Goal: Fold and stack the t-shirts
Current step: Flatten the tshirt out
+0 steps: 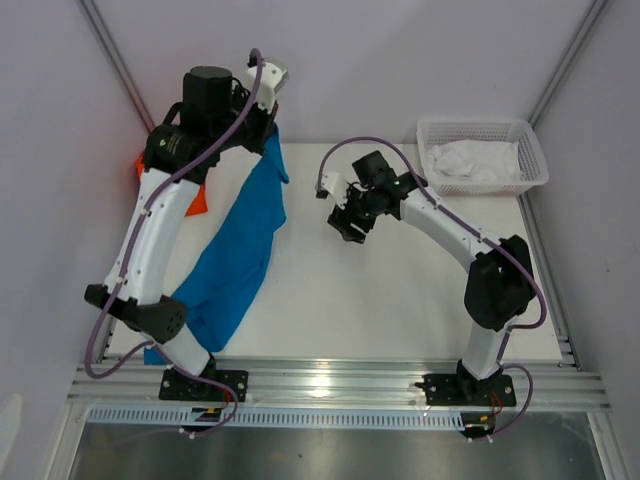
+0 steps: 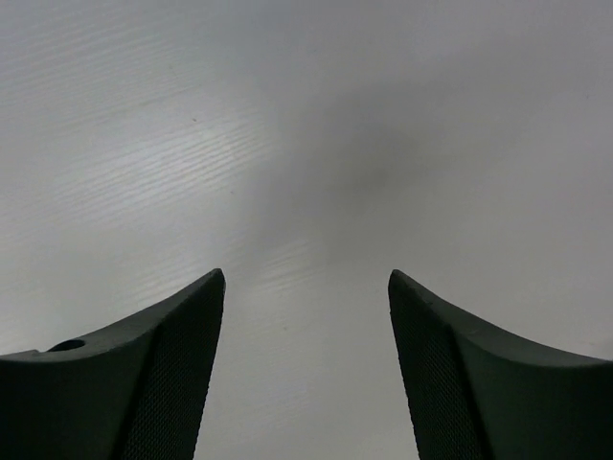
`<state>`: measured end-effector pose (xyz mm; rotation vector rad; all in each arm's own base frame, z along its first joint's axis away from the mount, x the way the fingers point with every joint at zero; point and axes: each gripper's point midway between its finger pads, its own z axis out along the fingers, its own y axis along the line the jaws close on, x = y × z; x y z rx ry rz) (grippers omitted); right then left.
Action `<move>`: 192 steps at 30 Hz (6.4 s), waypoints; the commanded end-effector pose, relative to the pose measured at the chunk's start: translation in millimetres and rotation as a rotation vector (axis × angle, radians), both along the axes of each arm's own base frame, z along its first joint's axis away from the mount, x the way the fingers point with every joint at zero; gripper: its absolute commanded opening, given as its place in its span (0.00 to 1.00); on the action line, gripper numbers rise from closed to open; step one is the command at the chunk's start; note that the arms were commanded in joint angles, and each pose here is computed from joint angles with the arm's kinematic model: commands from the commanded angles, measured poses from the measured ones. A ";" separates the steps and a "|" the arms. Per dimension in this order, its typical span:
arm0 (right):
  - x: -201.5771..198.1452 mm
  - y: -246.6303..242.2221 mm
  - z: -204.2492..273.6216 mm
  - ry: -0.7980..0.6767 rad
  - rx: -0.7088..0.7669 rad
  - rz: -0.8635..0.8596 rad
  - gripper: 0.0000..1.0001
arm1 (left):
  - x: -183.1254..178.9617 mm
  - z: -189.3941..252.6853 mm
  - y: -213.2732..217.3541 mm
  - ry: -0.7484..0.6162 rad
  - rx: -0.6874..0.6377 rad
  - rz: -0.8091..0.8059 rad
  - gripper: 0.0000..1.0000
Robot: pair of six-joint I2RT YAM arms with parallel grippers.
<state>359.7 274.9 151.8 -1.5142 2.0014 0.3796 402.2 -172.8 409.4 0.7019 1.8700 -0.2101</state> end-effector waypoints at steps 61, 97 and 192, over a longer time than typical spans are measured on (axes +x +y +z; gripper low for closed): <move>-148.2 36.8 -36.8 0.160 -0.119 0.338 0.60 | 101.7 -111.4 246.9 -0.054 0.230 0.644 0.00; -240.2 235.0 -127.2 -0.055 -0.023 0.747 0.61 | 12.7 -172.3 196.3 0.023 0.061 0.424 0.00; -86.5 -212.6 359.3 -0.627 0.401 -0.551 0.00 | -253.1 207.8 110.1 -0.660 -0.156 0.078 0.00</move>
